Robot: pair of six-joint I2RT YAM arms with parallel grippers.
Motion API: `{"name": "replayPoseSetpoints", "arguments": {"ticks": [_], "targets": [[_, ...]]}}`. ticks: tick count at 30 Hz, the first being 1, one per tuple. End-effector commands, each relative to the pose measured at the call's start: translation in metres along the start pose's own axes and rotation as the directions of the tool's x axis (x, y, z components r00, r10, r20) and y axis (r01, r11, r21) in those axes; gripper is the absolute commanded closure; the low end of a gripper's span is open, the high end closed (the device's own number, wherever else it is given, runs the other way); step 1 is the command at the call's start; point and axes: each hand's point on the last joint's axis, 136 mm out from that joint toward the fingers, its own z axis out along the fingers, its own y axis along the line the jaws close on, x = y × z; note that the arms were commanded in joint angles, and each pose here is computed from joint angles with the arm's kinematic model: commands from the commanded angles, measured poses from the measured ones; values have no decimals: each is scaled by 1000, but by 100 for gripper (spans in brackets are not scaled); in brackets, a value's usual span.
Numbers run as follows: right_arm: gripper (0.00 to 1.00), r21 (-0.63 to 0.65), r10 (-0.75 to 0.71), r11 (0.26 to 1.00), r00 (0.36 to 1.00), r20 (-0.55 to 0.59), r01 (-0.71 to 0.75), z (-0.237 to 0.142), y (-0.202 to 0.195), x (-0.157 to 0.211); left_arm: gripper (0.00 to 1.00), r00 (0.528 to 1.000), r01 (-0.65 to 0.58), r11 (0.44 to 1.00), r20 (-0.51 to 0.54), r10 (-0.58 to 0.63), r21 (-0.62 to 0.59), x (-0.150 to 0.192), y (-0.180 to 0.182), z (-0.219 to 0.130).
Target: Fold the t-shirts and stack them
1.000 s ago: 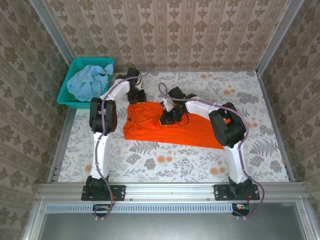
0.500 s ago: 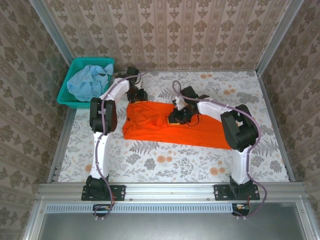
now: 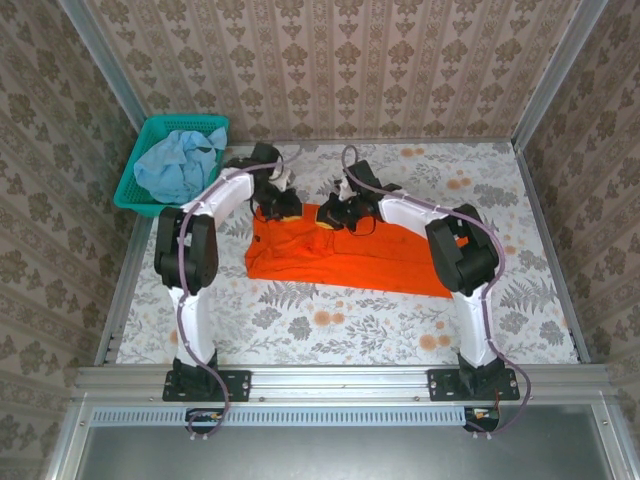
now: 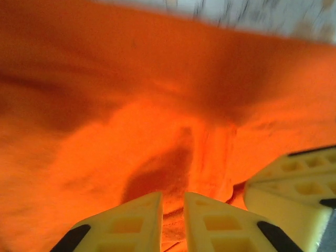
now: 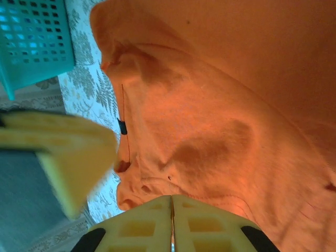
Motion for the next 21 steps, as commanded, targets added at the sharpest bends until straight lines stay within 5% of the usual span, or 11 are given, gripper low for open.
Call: {"name": "replayPoseSetpoints", "arguments": {"ticks": [1,8,15,21], "targets": [[90,57,72,996,995,-63,-68,16,-13,9,84,991,61,998,-117,-58,19,36,13,25],[91,214,101,975,974,-203,-57,30,-64,42,84,983,28,987,-177,-56,-156,75,62,39],[89,252,106,966,975,-194,-55,16,-90,42,78,988,31,980,-141,-60,-199,64,74,28],[69,132,40,991,987,-157,-19,-2,-57,33,64,996,37,974,-75,-55,-222,42,72,1]]}}
